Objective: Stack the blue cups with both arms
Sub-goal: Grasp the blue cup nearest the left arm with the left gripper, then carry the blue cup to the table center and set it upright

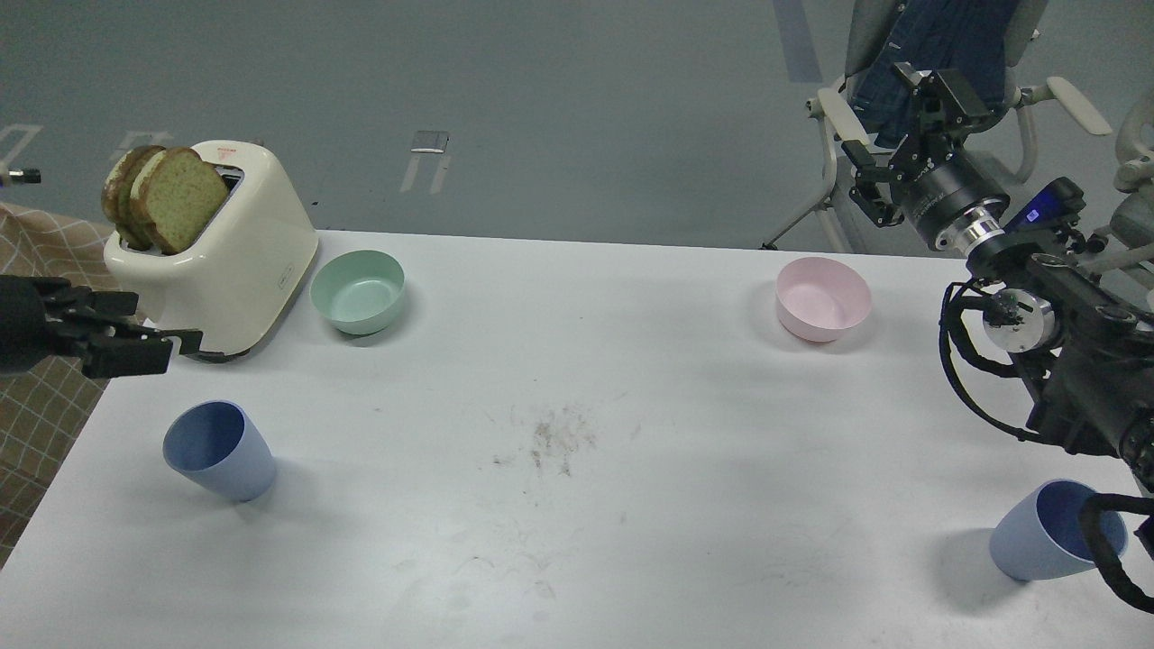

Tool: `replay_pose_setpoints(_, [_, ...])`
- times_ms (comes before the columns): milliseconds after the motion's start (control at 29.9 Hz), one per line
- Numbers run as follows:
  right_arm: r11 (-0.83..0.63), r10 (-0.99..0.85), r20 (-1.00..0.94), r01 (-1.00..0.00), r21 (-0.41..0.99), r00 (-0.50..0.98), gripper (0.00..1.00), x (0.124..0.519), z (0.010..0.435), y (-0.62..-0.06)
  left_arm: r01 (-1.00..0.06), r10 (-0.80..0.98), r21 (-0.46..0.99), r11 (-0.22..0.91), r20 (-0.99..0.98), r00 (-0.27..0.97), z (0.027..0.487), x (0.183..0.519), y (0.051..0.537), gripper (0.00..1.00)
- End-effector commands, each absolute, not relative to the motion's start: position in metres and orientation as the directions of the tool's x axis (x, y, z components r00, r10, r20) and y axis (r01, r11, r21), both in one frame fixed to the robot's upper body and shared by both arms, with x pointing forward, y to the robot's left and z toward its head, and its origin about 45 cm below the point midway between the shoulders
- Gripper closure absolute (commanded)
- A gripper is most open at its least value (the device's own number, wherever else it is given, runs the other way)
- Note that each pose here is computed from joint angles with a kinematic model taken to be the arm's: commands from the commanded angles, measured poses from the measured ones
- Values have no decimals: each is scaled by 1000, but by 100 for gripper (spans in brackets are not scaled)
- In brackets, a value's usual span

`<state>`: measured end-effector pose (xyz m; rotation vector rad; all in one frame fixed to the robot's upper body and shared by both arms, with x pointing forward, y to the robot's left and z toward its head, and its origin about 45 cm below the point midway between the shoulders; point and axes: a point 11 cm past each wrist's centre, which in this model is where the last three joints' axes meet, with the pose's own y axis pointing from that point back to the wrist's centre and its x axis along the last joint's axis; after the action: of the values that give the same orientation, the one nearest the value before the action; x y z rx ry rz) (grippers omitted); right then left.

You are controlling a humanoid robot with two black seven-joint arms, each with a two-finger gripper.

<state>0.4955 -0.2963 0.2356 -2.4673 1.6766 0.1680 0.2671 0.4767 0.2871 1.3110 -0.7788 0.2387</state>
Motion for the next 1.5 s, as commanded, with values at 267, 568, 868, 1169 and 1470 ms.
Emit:
replay_pose_setpoints(267, [-365,-911,-181,-929,-64,370,0,495,235,-295,-512,-253,802,308,588,768,238,252,472,5])
replay_pose_setpoints(568, [-364,-911,-181,-929,-63,370,0,495,235,-295,-511,-260,816,270,573,777,212,247,490,19])
replay_pose_setpoints(868, [-366,-911,-182,-929,-61,371,0,495,233,-294,-510,-260,819,263,570,780,209,245,493,58])
replay_pose_setpoints(1169, [-368,-910,-181,-928,-60,372,0,495,233,-293,-490,-275,832,259,550,789,203,240,493,100])
replay_pose_setpoints(1470, [-369,-910,-178,-927,-64,375,0,496,235,-293,-527,-354,805,271,593,723,218,250,487,100])
